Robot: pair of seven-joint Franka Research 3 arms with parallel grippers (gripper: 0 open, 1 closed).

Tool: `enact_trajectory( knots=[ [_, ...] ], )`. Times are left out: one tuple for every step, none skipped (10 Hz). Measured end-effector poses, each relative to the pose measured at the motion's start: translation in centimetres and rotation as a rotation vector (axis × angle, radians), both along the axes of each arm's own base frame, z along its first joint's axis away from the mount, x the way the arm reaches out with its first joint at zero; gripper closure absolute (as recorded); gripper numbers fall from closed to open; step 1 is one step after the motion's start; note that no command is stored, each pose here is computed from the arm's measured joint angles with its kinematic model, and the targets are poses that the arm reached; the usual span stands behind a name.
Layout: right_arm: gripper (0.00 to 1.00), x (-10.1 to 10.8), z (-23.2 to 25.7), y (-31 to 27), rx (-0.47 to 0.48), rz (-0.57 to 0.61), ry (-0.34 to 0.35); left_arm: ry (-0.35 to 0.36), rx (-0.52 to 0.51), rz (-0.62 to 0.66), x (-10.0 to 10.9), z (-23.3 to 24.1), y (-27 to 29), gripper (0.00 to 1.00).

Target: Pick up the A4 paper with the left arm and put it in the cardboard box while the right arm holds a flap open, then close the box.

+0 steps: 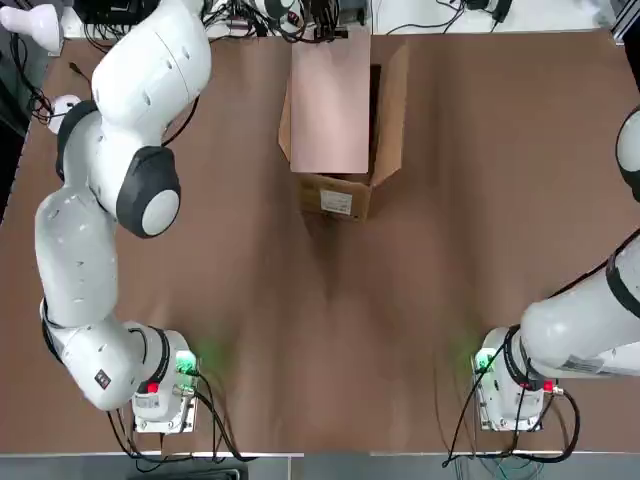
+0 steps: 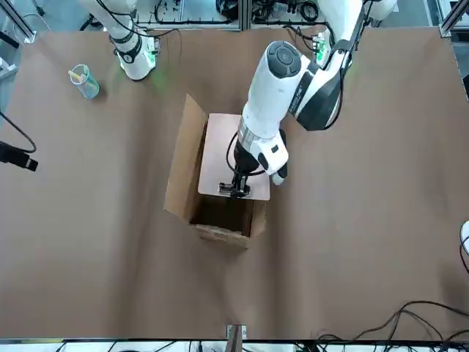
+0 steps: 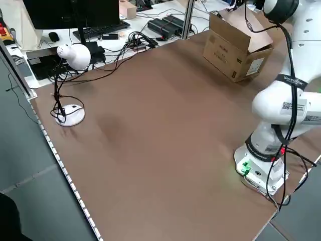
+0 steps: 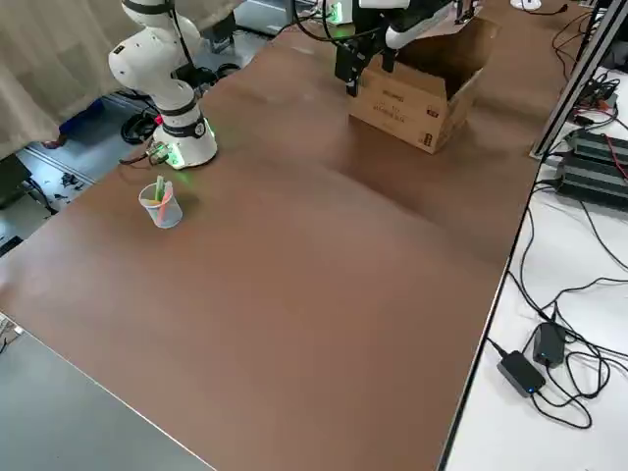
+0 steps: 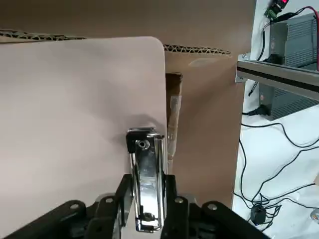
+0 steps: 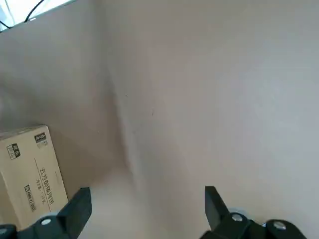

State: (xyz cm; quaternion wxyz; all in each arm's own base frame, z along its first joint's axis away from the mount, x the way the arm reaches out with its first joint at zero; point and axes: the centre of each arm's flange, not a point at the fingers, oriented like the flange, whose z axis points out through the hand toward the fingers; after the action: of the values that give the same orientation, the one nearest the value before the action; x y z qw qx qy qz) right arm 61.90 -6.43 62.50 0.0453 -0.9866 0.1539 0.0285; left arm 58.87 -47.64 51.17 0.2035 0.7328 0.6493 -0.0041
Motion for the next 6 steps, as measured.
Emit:
enact_trajectory(
  knots=[
    [0.0, 0.0, 0.0, 0.0, 0.002, 0.0, 0.0, -0.004, -0.002, 0.0, 0.1, 0.0, 0.1, 0.69],
    [0.0, 0.0, 0.0, 0.0, 0.004, 0.0, 0.0, -0.014, -0.007, 0.002, 0.3, 0.2, 0.2, 0.69],
    [0.0, 0.0, 0.0, 0.0, 0.004, 0.0, 0.0, -0.022, -0.01, 0.005, 0.5, 0.2, 0.3, 0.69],
    [0.0, 0.0, 0.0, 0.0, 0.005, -0.001, -0.001, -0.033, -0.013, 0.012, 0.8, 0.3, 0.6, 0.69],
    [0.0, 0.0, 0.0, 0.0, 0.005, -0.001, -0.001, -0.044, -0.017, 0.018, 1.1, 0.3, 0.8, 0.69],
    [0.0, 0.0, 0.0, -0.1, 0.005, -0.002, -0.001, -0.05, -0.019, 0.022, 1.2, 0.3, 0.9, 0.69]
  ],
)
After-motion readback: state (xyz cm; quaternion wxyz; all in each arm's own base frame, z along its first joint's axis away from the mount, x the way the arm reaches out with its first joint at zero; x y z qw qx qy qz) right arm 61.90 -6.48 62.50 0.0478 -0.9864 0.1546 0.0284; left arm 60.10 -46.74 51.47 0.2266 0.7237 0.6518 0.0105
